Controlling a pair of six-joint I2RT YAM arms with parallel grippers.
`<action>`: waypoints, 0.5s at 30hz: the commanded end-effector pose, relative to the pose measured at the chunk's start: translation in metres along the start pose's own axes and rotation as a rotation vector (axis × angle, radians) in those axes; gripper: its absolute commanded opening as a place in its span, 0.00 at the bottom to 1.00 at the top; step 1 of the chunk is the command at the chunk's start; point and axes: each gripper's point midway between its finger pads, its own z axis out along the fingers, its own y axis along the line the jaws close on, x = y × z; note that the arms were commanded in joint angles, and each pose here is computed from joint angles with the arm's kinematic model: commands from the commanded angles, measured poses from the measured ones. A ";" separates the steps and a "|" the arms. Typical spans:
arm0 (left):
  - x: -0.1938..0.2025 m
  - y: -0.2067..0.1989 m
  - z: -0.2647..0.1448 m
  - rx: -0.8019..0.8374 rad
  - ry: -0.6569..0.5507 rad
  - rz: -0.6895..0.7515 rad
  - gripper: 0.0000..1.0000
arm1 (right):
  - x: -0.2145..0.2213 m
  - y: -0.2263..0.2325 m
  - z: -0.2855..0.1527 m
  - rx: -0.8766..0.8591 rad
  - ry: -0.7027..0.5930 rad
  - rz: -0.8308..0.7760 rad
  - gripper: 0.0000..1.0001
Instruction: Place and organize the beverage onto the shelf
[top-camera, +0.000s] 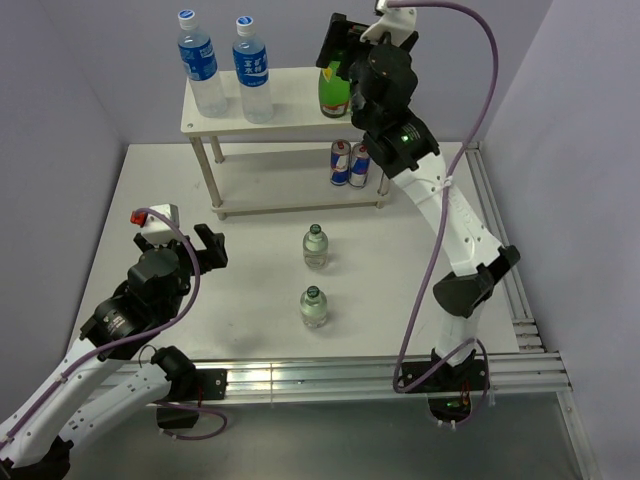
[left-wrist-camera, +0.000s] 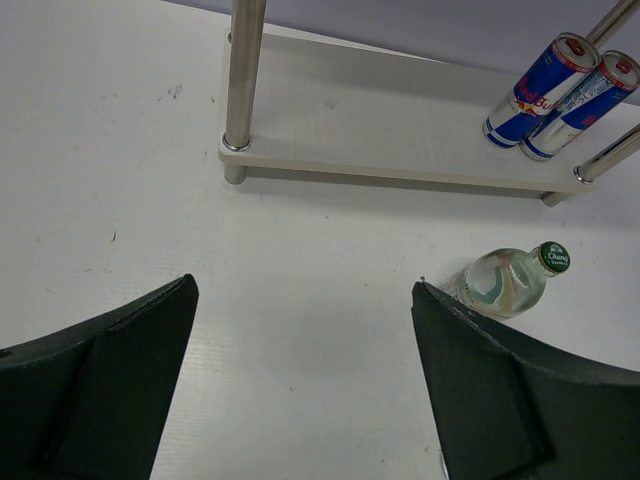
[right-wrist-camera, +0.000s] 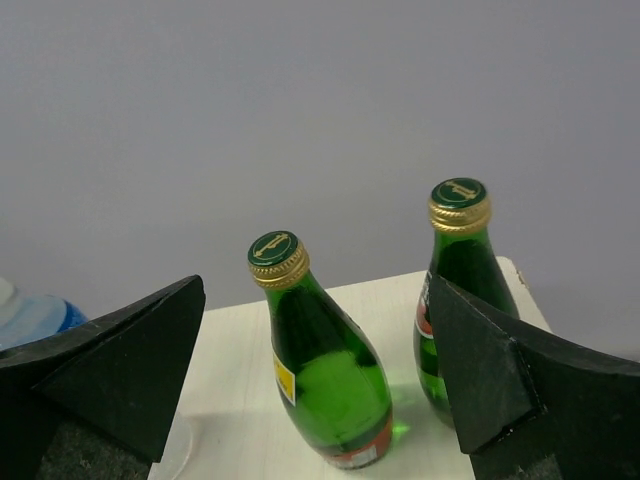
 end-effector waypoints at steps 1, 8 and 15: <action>-0.006 0.001 0.001 -0.004 -0.023 -0.007 0.95 | -0.035 -0.007 -0.023 0.004 -0.039 0.057 1.00; -0.003 -0.005 0.004 0.015 -0.007 0.022 0.94 | -0.020 -0.025 -0.089 0.043 0.046 0.078 1.00; 0.020 -0.061 0.015 0.187 0.144 0.057 0.90 | 0.033 -0.035 -0.194 -0.010 0.174 0.170 1.00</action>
